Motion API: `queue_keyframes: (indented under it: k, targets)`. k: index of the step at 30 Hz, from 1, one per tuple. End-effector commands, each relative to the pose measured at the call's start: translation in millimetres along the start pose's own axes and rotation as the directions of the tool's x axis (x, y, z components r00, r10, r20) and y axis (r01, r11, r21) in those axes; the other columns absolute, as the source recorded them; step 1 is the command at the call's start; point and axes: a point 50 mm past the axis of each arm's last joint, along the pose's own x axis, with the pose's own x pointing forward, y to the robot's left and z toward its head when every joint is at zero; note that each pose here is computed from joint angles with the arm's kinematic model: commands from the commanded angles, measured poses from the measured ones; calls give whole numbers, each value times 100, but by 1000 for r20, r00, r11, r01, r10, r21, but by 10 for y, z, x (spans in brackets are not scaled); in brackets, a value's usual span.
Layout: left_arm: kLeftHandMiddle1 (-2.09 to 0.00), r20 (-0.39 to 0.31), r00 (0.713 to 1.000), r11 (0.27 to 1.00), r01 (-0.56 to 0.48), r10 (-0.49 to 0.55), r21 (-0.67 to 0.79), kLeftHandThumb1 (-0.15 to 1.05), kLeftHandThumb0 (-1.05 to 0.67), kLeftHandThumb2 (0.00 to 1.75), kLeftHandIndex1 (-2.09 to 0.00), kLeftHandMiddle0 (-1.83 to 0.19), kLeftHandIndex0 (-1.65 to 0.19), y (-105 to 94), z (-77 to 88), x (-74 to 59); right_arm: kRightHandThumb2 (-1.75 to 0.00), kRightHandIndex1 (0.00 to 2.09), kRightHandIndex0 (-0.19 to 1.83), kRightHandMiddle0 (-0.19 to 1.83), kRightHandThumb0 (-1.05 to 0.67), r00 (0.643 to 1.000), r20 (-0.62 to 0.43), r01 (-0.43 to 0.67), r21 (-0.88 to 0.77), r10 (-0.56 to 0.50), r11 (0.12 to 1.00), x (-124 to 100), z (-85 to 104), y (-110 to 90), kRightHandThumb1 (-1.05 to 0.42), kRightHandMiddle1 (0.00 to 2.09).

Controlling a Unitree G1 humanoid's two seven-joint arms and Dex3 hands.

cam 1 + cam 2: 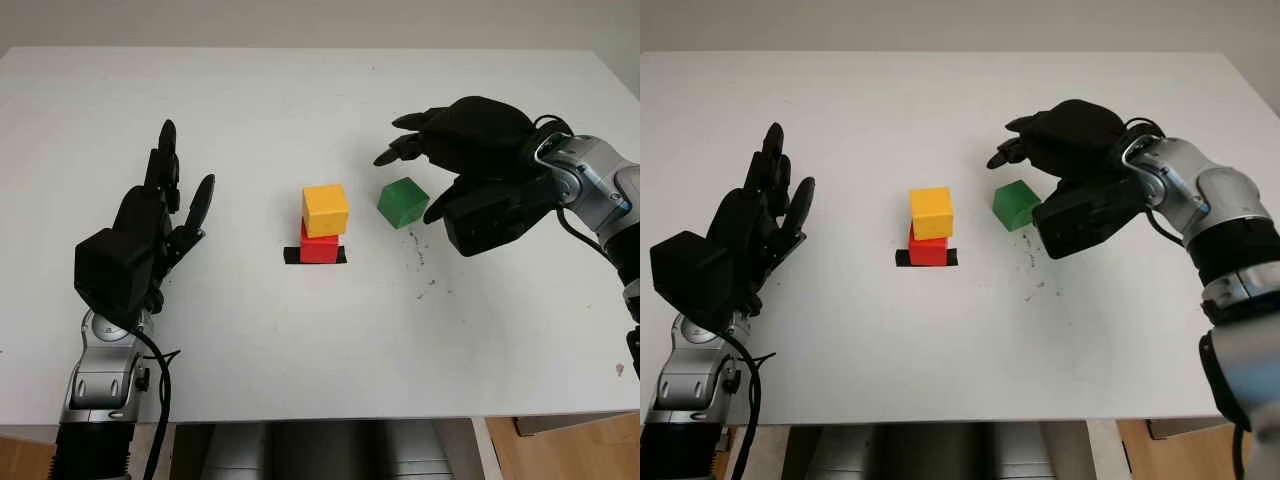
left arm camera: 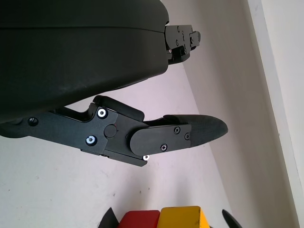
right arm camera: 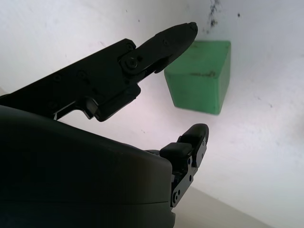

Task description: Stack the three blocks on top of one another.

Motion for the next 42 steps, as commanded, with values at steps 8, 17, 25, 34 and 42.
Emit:
queue_keyframes:
  k: [8, 17, 25, 34, 42]
  targets:
    - [-6, 9, 1000, 1000, -4, 4, 9, 105, -67, 50, -6, 14, 12, 17, 11, -27, -5, 4, 20, 50, -59, 999, -18, -27, -18, 26, 999, 7, -9, 46, -80, 25]
    - [-6, 5, 1000, 1000, -5, 5, 6, 105, -68, 51, -6, 14, 13, 3, 21, -15, -6, 8, 30, 65, -49, 999, 12, 40, 25, -40, 999, 33, 29, 145, -81, 33]
    - [-5, 4, 1000, 1000, -10, 10, 7, 105, -67, 51, -5, 14, 13, 6, 16, -18, -6, 8, 46, 61, -40, 994, 43, 101, 58, -104, 993, 41, 54, 225, -87, 79]
    - [-6, 7, 1000, 1000, -4, 3, 11, 105, -66, 51, -6, 14, 12, 4, 19, -22, -6, 6, 50, 56, -36, 993, 45, 105, 72, -109, 992, 27, 38, 294, -92, 104]
    - [-6, 3, 1000, 1000, -7, 7, 18, 105, -66, 50, -6, 13, 12, -4, 18, -17, -5, 6, 50, 56, -34, 990, 51, 126, 68, -129, 990, 13, 18, 242, -90, 108]
